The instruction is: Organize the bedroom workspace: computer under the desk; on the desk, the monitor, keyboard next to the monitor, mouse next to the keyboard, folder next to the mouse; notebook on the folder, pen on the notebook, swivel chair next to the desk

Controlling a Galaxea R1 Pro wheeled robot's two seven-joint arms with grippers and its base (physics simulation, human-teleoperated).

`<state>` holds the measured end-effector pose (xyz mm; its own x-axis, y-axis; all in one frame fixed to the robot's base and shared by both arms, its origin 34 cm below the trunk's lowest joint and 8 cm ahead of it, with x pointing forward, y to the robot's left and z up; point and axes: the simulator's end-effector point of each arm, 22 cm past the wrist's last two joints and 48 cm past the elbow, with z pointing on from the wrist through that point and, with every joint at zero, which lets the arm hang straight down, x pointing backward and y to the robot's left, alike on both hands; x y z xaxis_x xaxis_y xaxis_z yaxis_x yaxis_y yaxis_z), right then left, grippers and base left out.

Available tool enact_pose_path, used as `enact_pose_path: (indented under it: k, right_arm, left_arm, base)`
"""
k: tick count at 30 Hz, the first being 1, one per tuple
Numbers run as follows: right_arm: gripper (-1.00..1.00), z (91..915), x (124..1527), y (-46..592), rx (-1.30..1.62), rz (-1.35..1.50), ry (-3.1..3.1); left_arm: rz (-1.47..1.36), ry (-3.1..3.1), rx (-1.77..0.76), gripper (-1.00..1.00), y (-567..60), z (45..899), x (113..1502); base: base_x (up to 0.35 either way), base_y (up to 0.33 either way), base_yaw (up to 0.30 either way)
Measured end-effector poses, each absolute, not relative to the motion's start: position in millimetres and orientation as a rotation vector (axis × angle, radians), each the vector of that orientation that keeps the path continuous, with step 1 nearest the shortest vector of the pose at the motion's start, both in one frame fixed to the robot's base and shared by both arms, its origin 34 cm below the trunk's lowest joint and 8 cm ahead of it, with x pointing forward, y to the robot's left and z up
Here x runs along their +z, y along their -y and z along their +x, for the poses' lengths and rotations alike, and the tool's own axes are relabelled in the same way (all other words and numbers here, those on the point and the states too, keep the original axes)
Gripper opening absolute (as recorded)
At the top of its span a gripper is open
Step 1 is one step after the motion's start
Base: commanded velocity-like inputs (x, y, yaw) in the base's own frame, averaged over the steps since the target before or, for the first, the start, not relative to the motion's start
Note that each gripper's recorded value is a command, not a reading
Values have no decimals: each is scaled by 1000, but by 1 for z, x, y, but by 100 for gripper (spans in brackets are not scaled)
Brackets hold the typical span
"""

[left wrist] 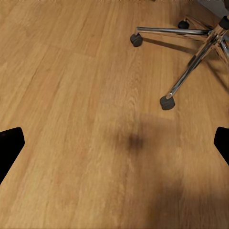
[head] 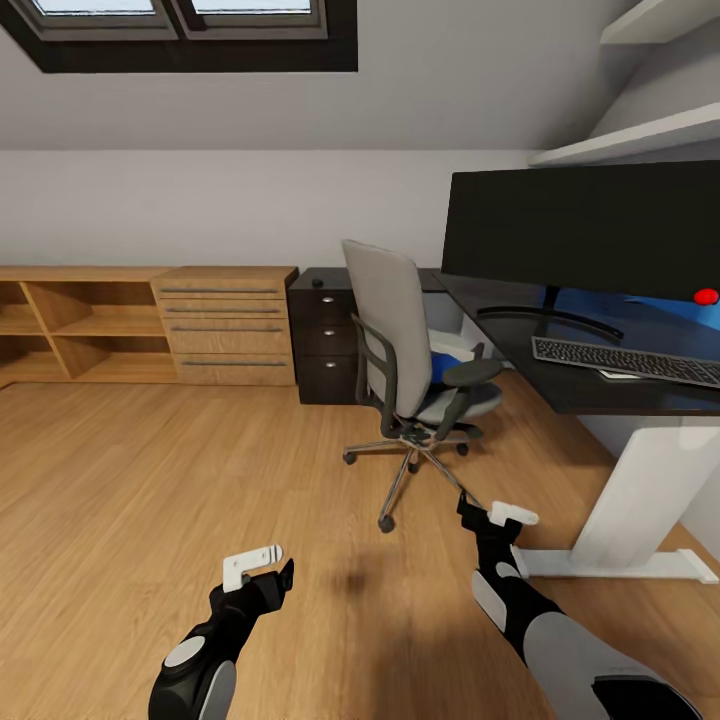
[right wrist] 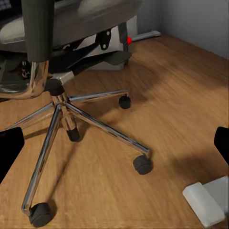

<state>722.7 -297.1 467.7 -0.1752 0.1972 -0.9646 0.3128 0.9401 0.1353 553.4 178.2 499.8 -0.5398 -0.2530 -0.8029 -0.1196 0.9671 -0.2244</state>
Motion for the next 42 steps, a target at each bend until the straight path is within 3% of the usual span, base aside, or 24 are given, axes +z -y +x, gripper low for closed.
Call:
enact_pose_path:
  k: [9, 42]
  right_arm:
    - [100, 778, 510, 326, -110, 412, -1878]
    - [100, 782, 518, 329, -78, 489, -1827]
  left_arm:
    - [-258, -2143, -178, 100, -177, 554, 501]
    - [-253, -2161, -163, 100, -181, 551, 495]
  base:
    - [14, 0, 0]
    - [135, -19, 0]
